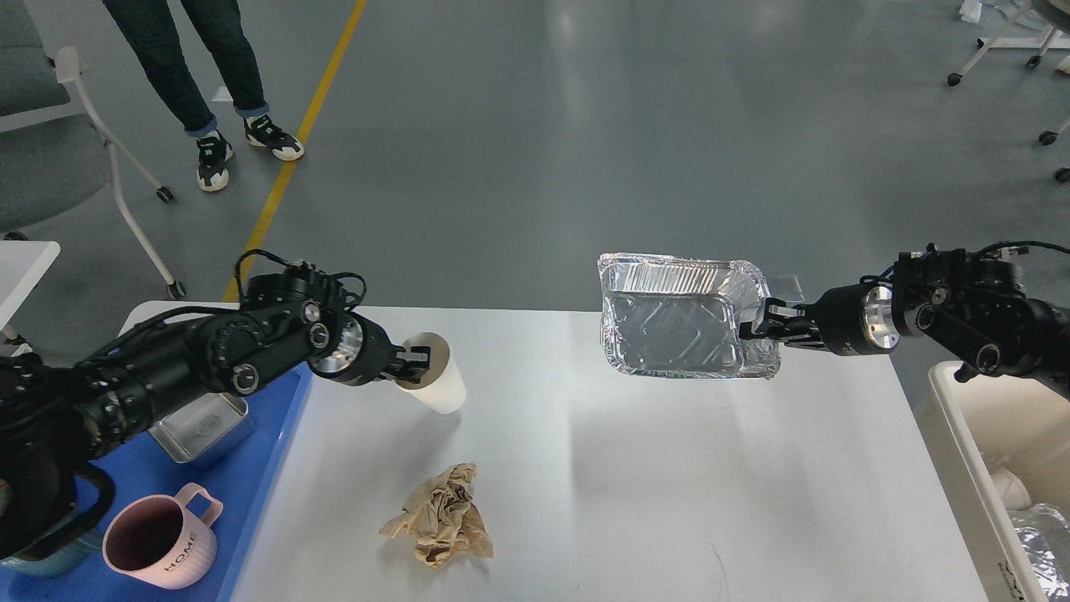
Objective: Tidy desktop
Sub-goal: 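Lift the paper cup with the left gripper over the held foil tray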
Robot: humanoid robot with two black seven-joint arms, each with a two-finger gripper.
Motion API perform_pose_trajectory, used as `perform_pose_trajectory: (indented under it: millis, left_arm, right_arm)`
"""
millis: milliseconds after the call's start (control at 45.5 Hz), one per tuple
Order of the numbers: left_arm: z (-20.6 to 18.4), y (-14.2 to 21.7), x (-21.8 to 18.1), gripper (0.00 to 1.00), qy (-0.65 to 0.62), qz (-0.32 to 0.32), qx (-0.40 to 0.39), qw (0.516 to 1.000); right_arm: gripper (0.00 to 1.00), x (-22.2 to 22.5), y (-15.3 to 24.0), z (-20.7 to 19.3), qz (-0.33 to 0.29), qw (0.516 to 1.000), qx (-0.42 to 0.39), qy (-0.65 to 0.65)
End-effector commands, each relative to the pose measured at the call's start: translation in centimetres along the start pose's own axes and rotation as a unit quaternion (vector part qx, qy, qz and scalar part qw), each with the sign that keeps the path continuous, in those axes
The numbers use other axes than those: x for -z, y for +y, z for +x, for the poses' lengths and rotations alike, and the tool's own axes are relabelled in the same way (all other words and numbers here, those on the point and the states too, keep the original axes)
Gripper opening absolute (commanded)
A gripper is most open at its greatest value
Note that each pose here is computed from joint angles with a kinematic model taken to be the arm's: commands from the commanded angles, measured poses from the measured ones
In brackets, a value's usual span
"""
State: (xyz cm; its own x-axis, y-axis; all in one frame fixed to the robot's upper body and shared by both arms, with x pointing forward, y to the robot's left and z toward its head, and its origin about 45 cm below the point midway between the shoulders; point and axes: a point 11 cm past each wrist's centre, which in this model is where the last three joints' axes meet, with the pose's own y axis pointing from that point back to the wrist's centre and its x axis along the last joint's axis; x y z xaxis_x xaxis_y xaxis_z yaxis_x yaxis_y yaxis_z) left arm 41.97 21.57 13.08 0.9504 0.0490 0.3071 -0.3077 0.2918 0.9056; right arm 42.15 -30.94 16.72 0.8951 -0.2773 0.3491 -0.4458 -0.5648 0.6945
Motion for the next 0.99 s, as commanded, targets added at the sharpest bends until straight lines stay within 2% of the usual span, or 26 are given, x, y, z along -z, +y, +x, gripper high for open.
perform_pose_trajectory:
  millis: [0,66,154,286,352,374,506,660,792,968]
  left_arm:
    - [1.1,4.8,5.9,0.0,0.026,0.023,-0.012,0.999]
    - [3.8,9.2,6.6,0.0,0.028,0.017,-0.039,0.999]
    - [8.2,14.8,4.5,0.0,0.014,-0.004,-0.075,0.997]
    - [12.4,20.5,1.0,0.0,-0.018,-0.015,-0.117,0.993]
    - [13.2,21.8,-0.3,0.0,-0.03,-0.02,-0.127,0.991]
    - [13.8,22.3,-2.5,0.0,-0.048,-0.034,-0.131,0.99]
    - [14.5,21.6,-8.3,0.0,-0.086,-0.057,-0.128,0.986]
    - [14.1,18.6,-13.9,0.0,-0.114,-0.072,-0.111,0.985]
    - [12.4,15.3,-19.6,0.0,-0.142,-0.091,-0.086,0.982]
    - [10.3,12.4,-24.5,0.0,-0.159,-0.106,-0.071,0.979]
  right_arm:
    - [0.0,0.1,-0.2,-0.2,0.001,1.0,0.004,0.001]
    - [0.0,0.4,-0.4,-0.3,0.005,1.0,0.006,0.002]
    - [0.0,0.6,-0.5,-0.3,0.007,1.0,0.009,0.002]
    - [0.0,1.2,-0.6,-0.3,0.013,1.0,0.015,0.001]
    - [0.0,1.5,-0.7,-0.4,0.017,1.0,0.022,0.001]
    - [0.0,2.1,-1.0,-0.9,0.026,0.999,0.033,0.001]
    - [0.0,2.6,-1.4,-1.3,0.032,0.999,0.042,0.004]
    - [0.0,2.8,-1.4,-1.5,0.033,0.998,0.05,0.0]
    - [0.0,3.2,-2.1,-2.1,0.037,0.997,0.061,0.001]
    - [0.0,3.6,-2.7,-2.5,0.039,0.997,0.069,0.002]
